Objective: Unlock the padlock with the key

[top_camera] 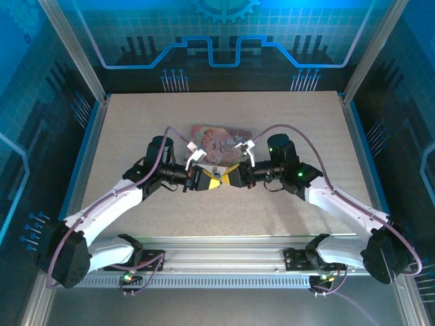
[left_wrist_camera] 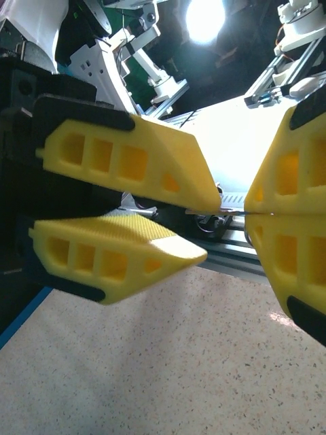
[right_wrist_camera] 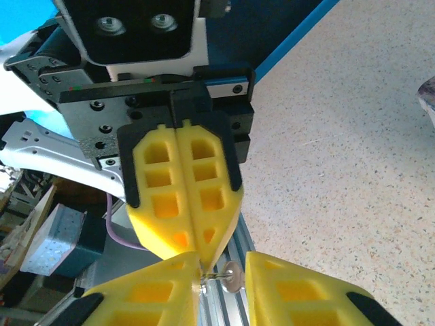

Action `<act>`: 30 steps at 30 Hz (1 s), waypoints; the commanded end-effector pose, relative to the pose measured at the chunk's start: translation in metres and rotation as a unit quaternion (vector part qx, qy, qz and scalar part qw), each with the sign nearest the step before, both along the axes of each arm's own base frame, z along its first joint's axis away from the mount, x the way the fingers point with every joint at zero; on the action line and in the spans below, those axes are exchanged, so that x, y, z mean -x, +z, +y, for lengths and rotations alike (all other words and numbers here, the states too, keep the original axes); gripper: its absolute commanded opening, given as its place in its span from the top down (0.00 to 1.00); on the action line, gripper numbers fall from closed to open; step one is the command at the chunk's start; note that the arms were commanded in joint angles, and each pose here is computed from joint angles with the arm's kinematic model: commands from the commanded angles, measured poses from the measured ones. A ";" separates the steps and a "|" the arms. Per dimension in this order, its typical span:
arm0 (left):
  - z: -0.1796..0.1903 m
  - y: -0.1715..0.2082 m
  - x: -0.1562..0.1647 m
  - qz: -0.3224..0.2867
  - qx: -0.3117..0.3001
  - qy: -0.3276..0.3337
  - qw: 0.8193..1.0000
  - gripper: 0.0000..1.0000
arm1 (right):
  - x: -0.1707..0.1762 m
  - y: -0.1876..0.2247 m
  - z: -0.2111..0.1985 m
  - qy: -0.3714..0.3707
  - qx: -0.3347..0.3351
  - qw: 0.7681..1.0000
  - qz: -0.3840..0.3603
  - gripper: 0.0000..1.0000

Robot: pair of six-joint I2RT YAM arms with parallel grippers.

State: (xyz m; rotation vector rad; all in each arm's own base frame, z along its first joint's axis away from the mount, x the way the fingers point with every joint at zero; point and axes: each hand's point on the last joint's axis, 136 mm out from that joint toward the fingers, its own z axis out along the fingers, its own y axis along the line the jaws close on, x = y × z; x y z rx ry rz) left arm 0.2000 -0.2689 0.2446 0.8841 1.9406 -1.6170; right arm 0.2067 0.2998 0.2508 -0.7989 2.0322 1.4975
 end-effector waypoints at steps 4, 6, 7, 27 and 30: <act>-0.001 0.016 0.003 -0.022 0.013 -0.017 1.000 1.00 | 0.003 0.009 0.011 0.026 -0.023 0.999 -0.010 1.00; 0.000 0.014 0.000 -0.022 0.004 0.000 1.000 1.00 | 0.001 0.008 0.012 0.020 -0.022 0.999 -0.014 1.00; 0.001 0.012 -0.003 -0.020 -0.004 0.012 1.000 0.91 | -0.002 0.007 0.011 0.012 -0.021 1.000 -0.016 1.00; 0.013 0.017 -0.024 -0.004 0.102 0.129 0.986 0.45 | -0.007 0.017 0.010 -0.048 -0.050 0.996 -0.061 1.00; 0.009 0.017 -0.023 -0.002 0.108 0.117 0.987 0.48 | -0.005 0.019 0.011 -0.047 -0.053 0.996 -0.063 1.00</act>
